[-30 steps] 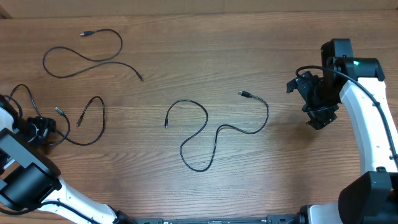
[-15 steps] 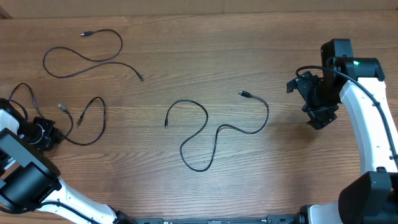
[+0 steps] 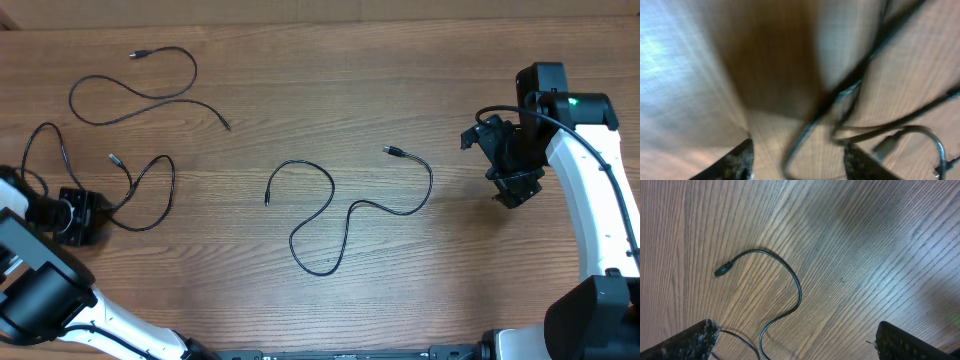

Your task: Untangle cables

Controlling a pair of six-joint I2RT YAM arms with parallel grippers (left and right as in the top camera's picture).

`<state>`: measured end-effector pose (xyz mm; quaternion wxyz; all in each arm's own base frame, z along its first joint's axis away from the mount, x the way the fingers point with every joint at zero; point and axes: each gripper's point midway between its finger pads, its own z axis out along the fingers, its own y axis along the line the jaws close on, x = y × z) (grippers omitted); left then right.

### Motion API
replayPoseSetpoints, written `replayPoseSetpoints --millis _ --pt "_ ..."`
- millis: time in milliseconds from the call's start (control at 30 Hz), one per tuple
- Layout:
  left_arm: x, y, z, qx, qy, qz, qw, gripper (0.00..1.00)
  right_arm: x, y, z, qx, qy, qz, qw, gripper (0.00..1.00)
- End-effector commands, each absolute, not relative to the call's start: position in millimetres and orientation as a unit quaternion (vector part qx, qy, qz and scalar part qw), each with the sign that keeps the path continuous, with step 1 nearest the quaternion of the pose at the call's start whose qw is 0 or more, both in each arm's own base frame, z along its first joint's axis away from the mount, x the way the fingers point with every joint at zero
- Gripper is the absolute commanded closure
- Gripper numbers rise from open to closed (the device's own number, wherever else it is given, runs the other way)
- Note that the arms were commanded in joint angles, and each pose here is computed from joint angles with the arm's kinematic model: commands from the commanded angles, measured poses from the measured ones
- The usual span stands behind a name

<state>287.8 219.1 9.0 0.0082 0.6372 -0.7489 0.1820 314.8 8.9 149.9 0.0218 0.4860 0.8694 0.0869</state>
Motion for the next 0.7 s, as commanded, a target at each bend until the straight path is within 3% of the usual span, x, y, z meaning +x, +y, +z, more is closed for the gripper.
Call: replayPoseSetpoints --millis 0,33,100,133,167,367,667 --pt "271 242 18 0.663 -0.73 0.165 0.009 0.32 318 8 157 0.484 0.87 0.091 0.034 0.0" --pt "269 245 24 0.667 -0.725 0.171 0.009 0.31 318 8 157 0.484 0.87 0.091 0.034 0.0" --pt "270 246 40 0.656 -0.728 0.201 0.004 0.14 318 8 157 0.484 0.87 0.091 0.034 0.0" --pt "273 245 45 0.647 -0.731 0.216 -0.001 0.1 318 8 157 0.484 0.869 0.091 0.034 0.0" --pt "291 239 71 0.593 -0.749 0.291 -0.041 0.06 318 8 157 0.484 0.87 0.091 0.034 0.0" --pt "329 210 144 0.5 -0.731 0.45 -0.113 0.09 318 8 157 0.484 0.869 0.091 0.034 0.0" --pt "354 129 203 0.345 -0.805 0.457 -0.155 0.1 318 8 157 0.484 0.87 0.091 0.034 0.0"
